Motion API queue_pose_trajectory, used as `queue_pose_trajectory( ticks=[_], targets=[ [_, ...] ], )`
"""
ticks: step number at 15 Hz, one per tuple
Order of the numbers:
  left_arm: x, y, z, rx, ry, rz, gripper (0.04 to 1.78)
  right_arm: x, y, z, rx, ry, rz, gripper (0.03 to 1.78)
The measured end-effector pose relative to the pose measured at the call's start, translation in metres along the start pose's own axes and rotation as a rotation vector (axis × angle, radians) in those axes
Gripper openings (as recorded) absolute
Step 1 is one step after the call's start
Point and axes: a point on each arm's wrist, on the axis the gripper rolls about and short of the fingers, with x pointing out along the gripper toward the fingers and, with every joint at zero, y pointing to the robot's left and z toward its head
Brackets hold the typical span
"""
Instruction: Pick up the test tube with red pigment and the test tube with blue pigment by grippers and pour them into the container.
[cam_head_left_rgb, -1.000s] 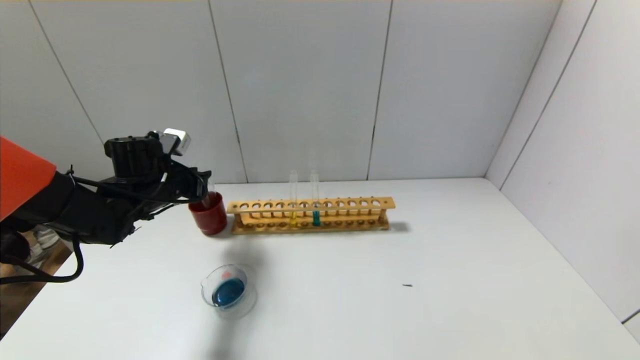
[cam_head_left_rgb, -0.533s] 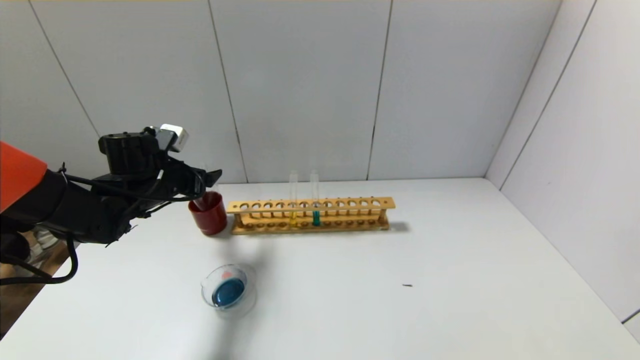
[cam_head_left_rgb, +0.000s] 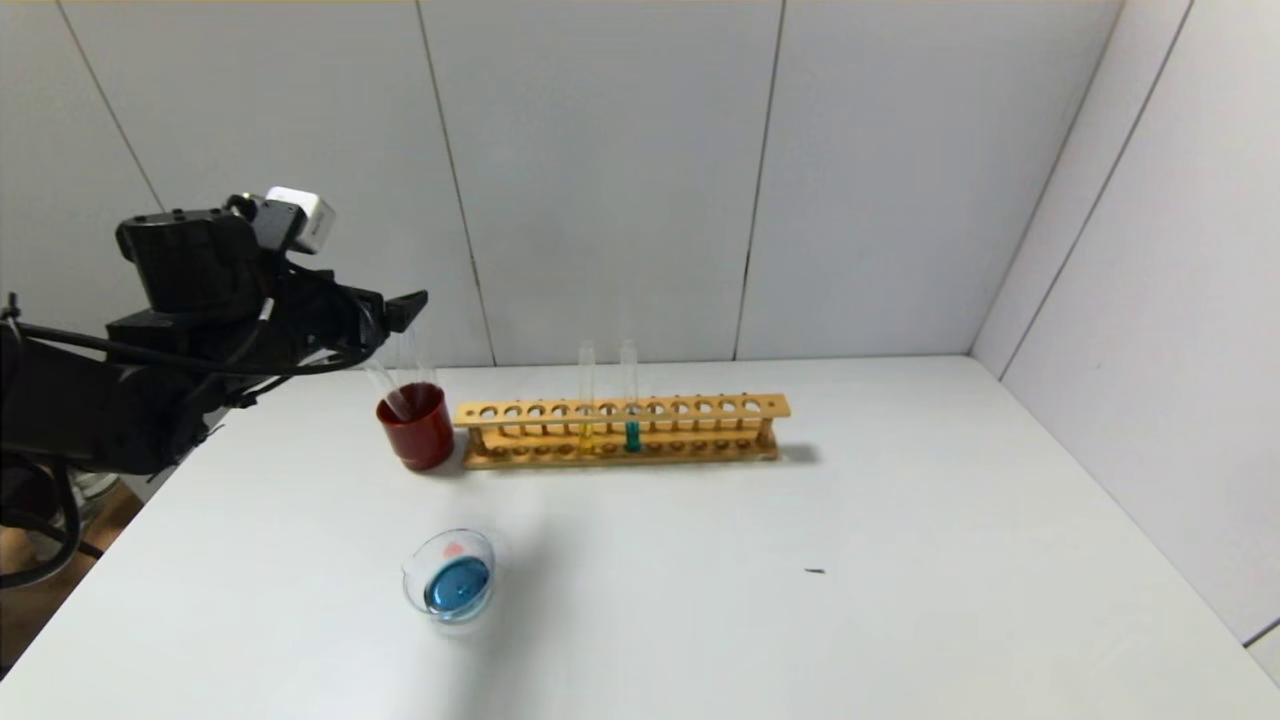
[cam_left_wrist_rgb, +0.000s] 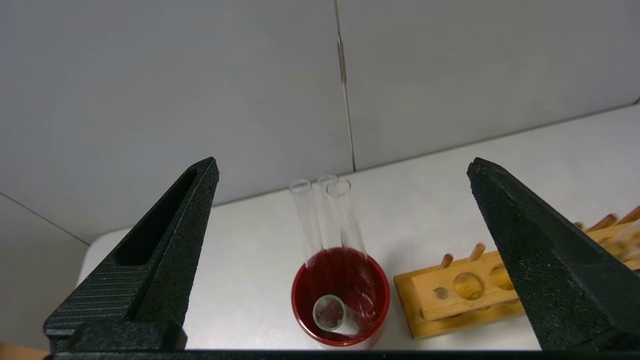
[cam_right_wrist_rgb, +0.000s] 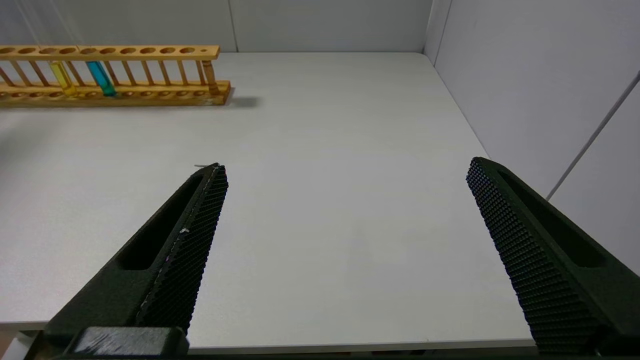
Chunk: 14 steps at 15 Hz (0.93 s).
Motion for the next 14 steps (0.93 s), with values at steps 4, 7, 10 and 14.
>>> queue_pose_trajectory(
  ticks=[4, 7, 10, 14],
  targets=[
    [-0.069, 0.001, 0.043, 0.010, -0.116, 0.022, 1.75, 0.000, 0.000, 0.000, 0.000, 0.000, 0.000, 1.75],
    [-0.149, -0.001, 0.064, 0.018, -0.180, 0.045, 1.75, 0.000, 0.000, 0.000, 0.000, 0.000, 0.000, 1.75],
    [-0.232, -0.008, 0.070, 0.023, -0.240, 0.061, 1.75, 0.000, 0.000, 0.000, 0.000, 0.000, 0.000, 1.75],
    [-0.322, -0.023, 0.037, 0.024, -0.298, 0.101, 1.75, 0.000, 0.000, 0.000, 0.000, 0.000, 0.000, 1.75]
  ],
)
